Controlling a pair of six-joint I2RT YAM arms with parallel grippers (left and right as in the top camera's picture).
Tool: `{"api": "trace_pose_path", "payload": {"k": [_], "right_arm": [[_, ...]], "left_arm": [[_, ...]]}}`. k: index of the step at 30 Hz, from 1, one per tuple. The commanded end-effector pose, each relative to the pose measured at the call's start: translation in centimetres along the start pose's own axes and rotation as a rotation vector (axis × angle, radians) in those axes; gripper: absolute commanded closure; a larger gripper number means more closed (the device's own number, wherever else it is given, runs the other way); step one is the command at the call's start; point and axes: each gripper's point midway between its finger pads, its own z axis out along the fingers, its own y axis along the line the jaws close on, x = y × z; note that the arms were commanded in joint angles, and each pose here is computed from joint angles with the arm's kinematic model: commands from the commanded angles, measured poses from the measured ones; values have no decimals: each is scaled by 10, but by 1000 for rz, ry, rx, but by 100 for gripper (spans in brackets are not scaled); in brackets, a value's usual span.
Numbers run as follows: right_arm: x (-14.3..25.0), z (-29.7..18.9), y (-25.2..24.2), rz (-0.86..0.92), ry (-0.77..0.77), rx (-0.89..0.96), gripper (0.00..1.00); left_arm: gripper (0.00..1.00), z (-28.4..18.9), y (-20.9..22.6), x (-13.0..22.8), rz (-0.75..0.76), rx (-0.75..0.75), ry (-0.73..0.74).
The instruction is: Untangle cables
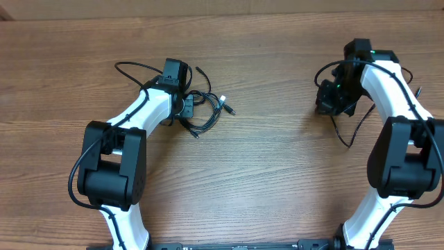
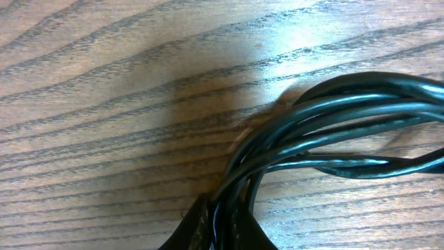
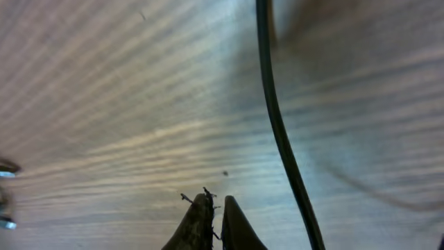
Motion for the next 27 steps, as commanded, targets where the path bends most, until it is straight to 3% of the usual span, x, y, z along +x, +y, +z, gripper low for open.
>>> {"api": "trace_pose_path", "payload": {"k": [1,10,17,22,27], "right_arm": [[2,-4,-26,-7,-21,155,96],[0,-23,-87,26,-48,464,96],[-5,-38,-128,140,-80,556,96],[-6,-31,-123,259,-74,418,95],[9,-16,-69,179,48,109,91]], "left_arm": [[91,34,8,44,31,-29,137],[91,34,8,44,32,-29,137],[90,34,8,44,32,-29,137],[91,34,8,43,32,-29,136],[91,30,8,44,34,-32,156]]}}
